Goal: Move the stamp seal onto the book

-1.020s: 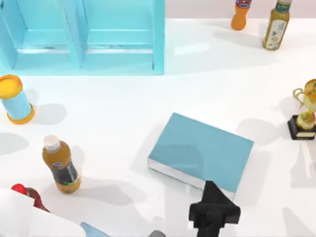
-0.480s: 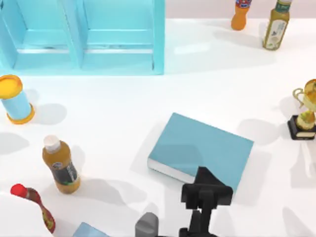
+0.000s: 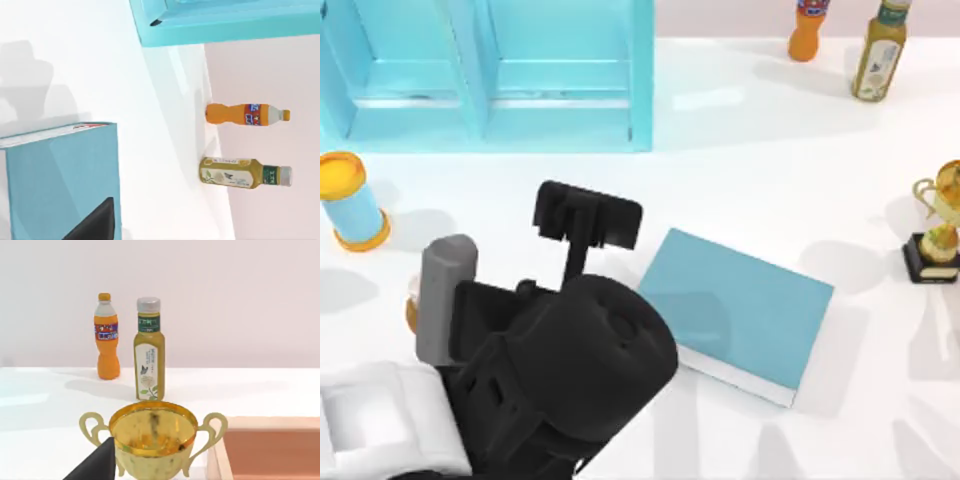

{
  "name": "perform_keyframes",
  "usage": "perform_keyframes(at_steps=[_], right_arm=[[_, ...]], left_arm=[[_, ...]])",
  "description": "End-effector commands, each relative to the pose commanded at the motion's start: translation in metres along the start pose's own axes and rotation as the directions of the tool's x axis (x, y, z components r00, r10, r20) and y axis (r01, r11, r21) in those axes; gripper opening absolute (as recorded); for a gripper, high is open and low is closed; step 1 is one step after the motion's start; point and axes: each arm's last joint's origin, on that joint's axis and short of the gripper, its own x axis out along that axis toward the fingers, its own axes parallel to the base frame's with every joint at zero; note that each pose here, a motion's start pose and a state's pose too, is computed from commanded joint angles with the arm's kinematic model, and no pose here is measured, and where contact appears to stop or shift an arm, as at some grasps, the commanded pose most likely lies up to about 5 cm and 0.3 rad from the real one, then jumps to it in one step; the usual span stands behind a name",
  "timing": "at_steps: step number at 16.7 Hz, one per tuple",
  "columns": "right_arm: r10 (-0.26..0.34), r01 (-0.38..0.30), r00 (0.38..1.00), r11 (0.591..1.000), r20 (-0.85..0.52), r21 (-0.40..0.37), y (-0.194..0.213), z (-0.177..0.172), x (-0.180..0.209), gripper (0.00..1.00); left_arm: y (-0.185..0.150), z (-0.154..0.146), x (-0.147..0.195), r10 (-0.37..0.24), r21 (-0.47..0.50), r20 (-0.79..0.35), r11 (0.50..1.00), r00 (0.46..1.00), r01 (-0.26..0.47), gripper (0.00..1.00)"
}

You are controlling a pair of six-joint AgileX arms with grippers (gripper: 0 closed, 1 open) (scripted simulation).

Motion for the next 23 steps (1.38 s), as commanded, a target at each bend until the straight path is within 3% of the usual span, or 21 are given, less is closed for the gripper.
perform_keyframes(at_steps=[3,6,9,12,15,17,20,23], right_arm=[[0.0,0.0,1.0,1.0,0.0,0.0,0.0,0.0,0.0,1.0],[0.0,0.0,1.0,1.0,0.0,0.0,0.0,0.0,0.0,1.0],[0.0,0.0,1.0,1.0,0.0,0.0,0.0,0.0,0.0,1.0],[0.0,0.0,1.0,1.0,0.0,0.0,0.0,0.0,0.0,1.0],[0.0,0.0,1.0,1.0,0.0,0.0,0.0,0.0,0.0,1.0],[0.0,0.0,1.0,1.0,0.0,0.0,0.0,0.0,0.0,1.0],[0.0,0.0,1.0,1.0,0.0,0.0,0.0,0.0,0.0,1.0],[0.0,0.0,1.0,1.0,0.0,0.0,0.0,0.0,0.0,1.0]], left_arm=[[-0.006,0.065,-0.004,-0.05,0.194,-0.024,0.98,0.998,0.054,1.0],[0.009,0.118,-0.013,-0.14,0.437,-0.01,0.89,0.99,0.131,1.0],[0.036,0.153,-0.022,-0.239,0.676,0.037,0.722,0.97,0.152,1.0],[0.065,0.173,-0.025,-0.318,0.846,0.099,0.525,0.943,0.088,1.0],[0.088,0.184,-0.023,-0.366,0.934,0.155,0.358,0.917,-0.015,1.0],[0.099,0.189,-0.021,-0.381,0.957,0.183,0.278,0.906,-0.077,1.0],[0.107,0.192,-0.019,-0.387,0.967,0.205,0.22,0.899,-0.125,1.0],[0.108,0.192,-0.018,-0.387,0.968,0.206,0.217,0.899,-0.128,1.0]])
